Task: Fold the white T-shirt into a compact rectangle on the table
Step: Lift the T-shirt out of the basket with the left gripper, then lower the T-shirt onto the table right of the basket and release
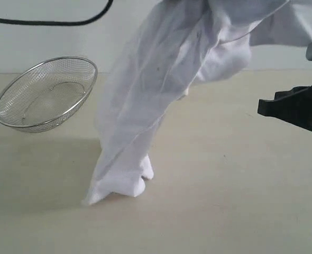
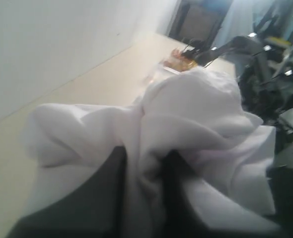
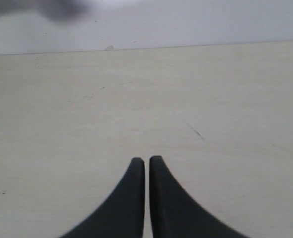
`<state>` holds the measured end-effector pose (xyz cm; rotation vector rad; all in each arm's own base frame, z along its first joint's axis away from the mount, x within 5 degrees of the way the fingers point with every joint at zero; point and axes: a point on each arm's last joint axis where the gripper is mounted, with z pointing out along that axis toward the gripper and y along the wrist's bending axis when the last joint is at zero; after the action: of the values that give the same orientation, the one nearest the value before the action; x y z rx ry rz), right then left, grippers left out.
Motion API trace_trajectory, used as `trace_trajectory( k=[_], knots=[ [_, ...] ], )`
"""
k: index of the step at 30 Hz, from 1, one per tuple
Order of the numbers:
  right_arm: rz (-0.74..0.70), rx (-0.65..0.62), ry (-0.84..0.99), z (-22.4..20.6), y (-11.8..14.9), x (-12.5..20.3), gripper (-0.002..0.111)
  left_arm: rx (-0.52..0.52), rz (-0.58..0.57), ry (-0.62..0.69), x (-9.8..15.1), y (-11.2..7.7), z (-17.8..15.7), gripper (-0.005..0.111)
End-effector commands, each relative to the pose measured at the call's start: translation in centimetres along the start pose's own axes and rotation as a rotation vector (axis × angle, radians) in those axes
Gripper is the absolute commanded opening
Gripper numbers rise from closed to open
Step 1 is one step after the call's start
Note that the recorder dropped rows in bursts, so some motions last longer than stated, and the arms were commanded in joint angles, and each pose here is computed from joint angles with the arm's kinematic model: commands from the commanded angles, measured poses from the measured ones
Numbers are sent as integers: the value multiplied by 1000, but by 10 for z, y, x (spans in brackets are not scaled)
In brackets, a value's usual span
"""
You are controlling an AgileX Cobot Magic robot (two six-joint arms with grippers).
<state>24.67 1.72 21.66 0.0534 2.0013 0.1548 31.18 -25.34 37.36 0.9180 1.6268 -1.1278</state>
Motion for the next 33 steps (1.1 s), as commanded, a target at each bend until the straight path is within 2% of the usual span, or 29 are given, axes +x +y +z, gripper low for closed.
trace_trajectory(
  k=[1,3,6,10,12,16,19,23,26,27,31,33],
  knots=[
    [-21,-5,-7,0,1,-2,0,154,-67,-126,-30,-38,-17,5],
    [-21,-5,-7,0,1,-2,0,185,-62,-165,-39,-47,-25,5],
    [-21,-5,-7,0,1,-2,0,101,-19,-190,-46,-47,-31,5],
    [-38,-4,-8,0,1,-2,0,-21,53,-125,-38,-34,-27,5],
    [-79,-4,-8,0,1,-2,0,-35,49,-89,-30,-27,-21,5],
    [-69,33,-2,0,-9,-2,0,-50,29,-25,-11,-9,-5,5],
    [-31,98,19,-2,-25,-1,0,-69,20,45,10,8,10,5],
    [8,170,40,-5,-44,0,0,-177,7,115,39,36,25,5],
    [41,218,43,-7,-56,0,0,-324,35,159,59,59,30,5],
    [48,233,45,-8,-60,0,0,-413,49,189,73,74,31,5],
    [49,230,38,-8,-59,0,0,-664,82,241,111,117,38,5],
    [51,229,35,-8,-59,-1,0,-716,102,290,133,132,43,5]
  ],
)
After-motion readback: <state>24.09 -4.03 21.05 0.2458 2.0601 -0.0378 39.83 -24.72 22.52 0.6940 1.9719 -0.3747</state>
